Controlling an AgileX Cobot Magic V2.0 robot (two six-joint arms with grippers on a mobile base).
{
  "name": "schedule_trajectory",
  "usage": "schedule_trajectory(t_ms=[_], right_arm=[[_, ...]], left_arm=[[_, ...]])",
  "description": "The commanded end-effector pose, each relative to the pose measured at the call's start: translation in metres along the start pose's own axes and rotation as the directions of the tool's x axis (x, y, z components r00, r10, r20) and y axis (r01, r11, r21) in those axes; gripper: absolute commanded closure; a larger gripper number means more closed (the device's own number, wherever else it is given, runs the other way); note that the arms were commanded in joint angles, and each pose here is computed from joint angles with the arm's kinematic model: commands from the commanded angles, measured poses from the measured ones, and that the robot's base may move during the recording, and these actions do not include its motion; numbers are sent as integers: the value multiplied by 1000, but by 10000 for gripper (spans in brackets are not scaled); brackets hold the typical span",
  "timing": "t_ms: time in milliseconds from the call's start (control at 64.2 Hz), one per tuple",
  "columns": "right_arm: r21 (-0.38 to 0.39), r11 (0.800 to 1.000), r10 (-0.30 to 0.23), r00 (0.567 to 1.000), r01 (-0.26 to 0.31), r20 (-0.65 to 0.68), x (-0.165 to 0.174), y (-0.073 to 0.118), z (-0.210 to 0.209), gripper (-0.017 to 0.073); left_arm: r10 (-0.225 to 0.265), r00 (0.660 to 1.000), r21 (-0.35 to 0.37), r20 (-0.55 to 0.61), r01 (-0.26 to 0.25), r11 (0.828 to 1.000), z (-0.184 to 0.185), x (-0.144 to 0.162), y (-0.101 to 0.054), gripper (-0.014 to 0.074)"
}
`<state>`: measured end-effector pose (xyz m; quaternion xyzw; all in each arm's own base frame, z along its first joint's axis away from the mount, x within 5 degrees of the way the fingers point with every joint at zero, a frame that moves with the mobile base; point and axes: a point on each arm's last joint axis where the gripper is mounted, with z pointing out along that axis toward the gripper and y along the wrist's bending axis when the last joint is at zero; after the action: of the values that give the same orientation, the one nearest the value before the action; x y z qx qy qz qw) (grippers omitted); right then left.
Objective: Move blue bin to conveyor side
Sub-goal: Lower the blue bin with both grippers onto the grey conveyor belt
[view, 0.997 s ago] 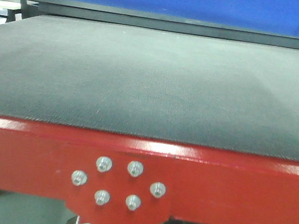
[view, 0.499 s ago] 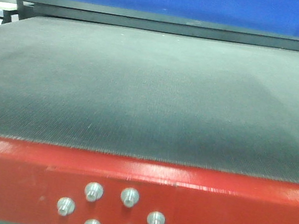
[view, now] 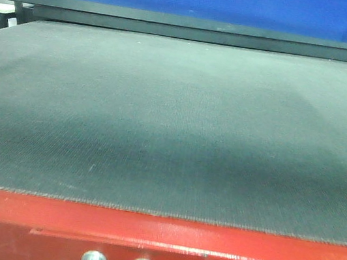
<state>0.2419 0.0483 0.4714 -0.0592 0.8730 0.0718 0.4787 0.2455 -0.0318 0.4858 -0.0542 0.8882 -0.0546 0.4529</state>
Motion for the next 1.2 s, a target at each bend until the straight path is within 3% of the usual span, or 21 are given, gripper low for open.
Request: schedule_trajectory(t_ms=[0, 499, 951, 1184], right_arm=[[4, 1000, -23, 987, 23, 158, -16, 0, -16, 648], [4, 1000, -23, 987, 23, 158, -16, 0, -16, 648], [1, 1000, -21, 987, 21, 158, -16, 0, -16, 648], [2, 1000, -18, 995, 18, 101, -16, -1, 18, 648]], left_arm=[[5, 993, 34, 119, -9, 999, -15, -10, -3, 612], [-7, 988, 62, 156, -3, 998, -15, -13, -5, 612], [-3, 998, 37, 59, 1, 999, -14, -4, -3, 612], [4, 998, 29, 64, -5, 1000, -4, -7, -4, 612]])
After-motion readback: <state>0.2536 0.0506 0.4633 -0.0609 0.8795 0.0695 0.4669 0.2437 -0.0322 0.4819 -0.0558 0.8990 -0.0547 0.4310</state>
